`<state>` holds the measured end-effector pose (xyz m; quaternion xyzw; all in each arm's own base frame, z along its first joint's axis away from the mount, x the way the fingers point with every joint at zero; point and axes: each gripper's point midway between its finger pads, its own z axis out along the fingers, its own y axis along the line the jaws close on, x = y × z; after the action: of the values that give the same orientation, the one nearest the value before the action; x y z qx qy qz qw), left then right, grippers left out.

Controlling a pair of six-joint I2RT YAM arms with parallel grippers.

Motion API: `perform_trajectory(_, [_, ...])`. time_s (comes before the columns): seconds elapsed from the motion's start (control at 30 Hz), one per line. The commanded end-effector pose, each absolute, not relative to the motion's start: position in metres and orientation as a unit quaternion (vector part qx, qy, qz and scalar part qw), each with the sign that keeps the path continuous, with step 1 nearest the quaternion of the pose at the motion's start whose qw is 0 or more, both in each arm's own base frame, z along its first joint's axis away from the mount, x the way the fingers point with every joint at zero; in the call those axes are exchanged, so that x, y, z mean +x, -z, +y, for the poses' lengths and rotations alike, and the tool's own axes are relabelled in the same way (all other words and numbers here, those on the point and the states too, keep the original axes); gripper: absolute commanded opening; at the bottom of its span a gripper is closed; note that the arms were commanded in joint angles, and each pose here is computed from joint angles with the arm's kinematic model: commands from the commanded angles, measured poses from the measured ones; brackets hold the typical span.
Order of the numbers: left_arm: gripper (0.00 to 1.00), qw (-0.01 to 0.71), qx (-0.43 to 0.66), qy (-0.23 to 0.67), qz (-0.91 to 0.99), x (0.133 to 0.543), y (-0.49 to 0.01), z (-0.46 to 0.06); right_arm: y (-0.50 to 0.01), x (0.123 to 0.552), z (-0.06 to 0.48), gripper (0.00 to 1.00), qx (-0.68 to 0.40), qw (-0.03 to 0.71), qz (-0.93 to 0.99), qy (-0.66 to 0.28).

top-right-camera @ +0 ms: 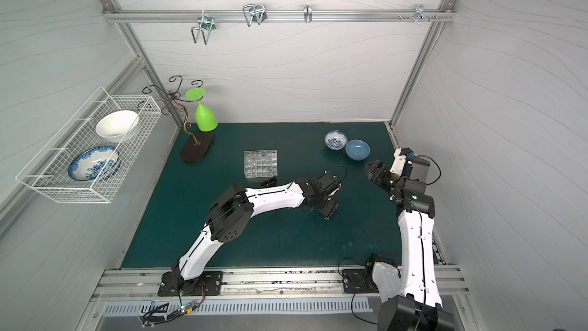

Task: Arrange the lipsticks in the organizer
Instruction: Pick up the lipstick at the center of the board.

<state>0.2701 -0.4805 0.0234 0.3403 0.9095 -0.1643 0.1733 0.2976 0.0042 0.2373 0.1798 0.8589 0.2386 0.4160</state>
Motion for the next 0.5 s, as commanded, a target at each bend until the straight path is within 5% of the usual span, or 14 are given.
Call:
perform_trajectory(0.0, [0.62, 0.18, 0.34, 0.175, 0.906, 0.275, -0.014, -0.494, -0.244, 0.297, 0.005, 0.78, 0.178, 0.427, 0.852, -0.246])
perform_trajectory(0.2, [0.47, 0.166, 0.339, 0.172, 0.91, 0.271, -0.003, -0.49, -0.243, 0.298, 0.006, 0.78, 0.176, 0.425, 0.852, -0.248])
perform_trajectory(0.47, [0.53, 0.146, 0.32, 0.143, 0.925, 0.264, 0.009, -0.469, -0.241, 0.299, 0.011, 0.78, 0.173, 0.416, 0.853, -0.264])
